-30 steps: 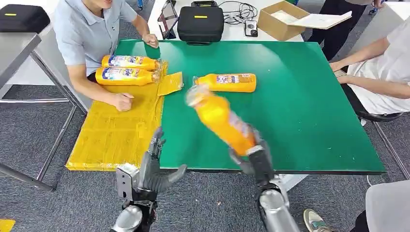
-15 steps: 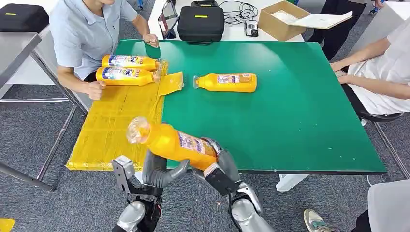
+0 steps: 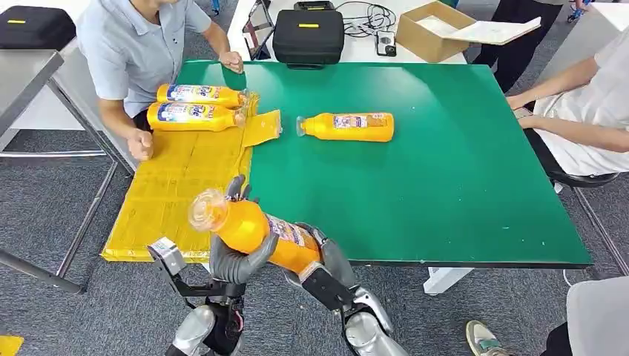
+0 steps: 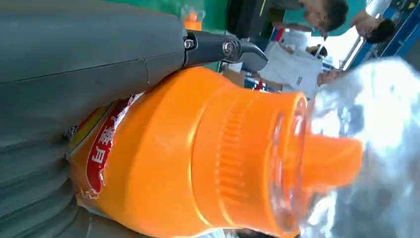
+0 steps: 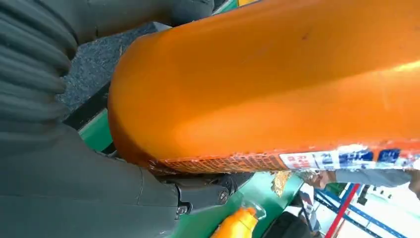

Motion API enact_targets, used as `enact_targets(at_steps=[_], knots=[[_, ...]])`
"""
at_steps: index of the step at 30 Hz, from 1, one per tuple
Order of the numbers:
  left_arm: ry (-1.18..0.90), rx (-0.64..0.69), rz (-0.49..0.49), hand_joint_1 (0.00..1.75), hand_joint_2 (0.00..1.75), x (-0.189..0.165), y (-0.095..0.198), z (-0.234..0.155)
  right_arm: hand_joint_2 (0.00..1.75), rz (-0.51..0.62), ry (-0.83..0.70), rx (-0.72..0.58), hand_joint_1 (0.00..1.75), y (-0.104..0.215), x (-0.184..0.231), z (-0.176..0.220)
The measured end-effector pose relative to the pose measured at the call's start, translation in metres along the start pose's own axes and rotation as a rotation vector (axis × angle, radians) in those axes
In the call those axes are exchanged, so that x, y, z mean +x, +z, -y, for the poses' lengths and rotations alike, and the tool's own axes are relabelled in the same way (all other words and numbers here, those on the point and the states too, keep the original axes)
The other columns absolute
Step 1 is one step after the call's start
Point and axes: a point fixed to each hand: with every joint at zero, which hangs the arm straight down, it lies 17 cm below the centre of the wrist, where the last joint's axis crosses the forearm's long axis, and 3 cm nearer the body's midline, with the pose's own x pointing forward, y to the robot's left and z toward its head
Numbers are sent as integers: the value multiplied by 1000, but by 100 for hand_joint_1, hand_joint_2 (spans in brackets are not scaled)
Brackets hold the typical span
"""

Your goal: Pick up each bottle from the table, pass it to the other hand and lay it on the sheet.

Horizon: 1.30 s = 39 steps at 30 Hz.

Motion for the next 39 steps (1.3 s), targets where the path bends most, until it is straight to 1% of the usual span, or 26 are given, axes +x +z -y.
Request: enact_targets(at_steps=[4, 9, 10, 11, 12, 13, 17, 18, 21, 27, 30, 36, 38, 39], knots=[[48, -40, -30, 175, 175, -3, 1, 8, 175, 4, -12, 16, 175, 1, -1, -4], [22, -90, -42, 175, 175, -9, 4, 12, 175, 7, -20, 22, 175, 1, -1, -3], [13, -100, -46, 175, 175, -11, 4, 13, 175, 6, -23, 23, 171, 1, -1, -4], [1, -109, -51, 175, 175, -13, 4, 13, 175, 5, -28, 24, 127, 1, -1, -4], [-13, -118, -59, 175, 175, -16, 4, 13, 175, 3, -32, 25, 9, 2, -2, -4], [-26, -124, -69, 175, 175, -19, 3, 13, 175, 1, -37, 26, 0, 2, -2, -3], [-59, -160, -110, 175, 175, -32, 5, 15, 175, -3, -92, 28, 0, 4, 2, -4], [-61, -161, -117, 175, 175, -35, 6, 15, 0, -3, -99, 25, 0, 3, 4, -3], [-67, -159, -124, 175, 175, -37, 4, 13, 0, 2, -114, 11, 0, 3, 7, 0], [-94, -103, -136, 175, 175, -39, -9, -2, 0, 21, -124, -14, 0, 6, 14, 8], [-87, -41, -136, 175, 175, -37, -14, -19, 0, 39, -122, -22, 0, 6, 19, 12], [-123, 75, -81, 175, 175, -16, -30, -54, 0, 78, -108, -47, 0, 4, 29, 20], [-252, 139, -25, 175, 175, -2, -35, -72, 0, 100, -77, -68, 0, 4, 34, 27], [-348, 182, 12, 175, 175, 6, -35, -84, 0, 113, -58, -83, 0, 2, 37, 32]])
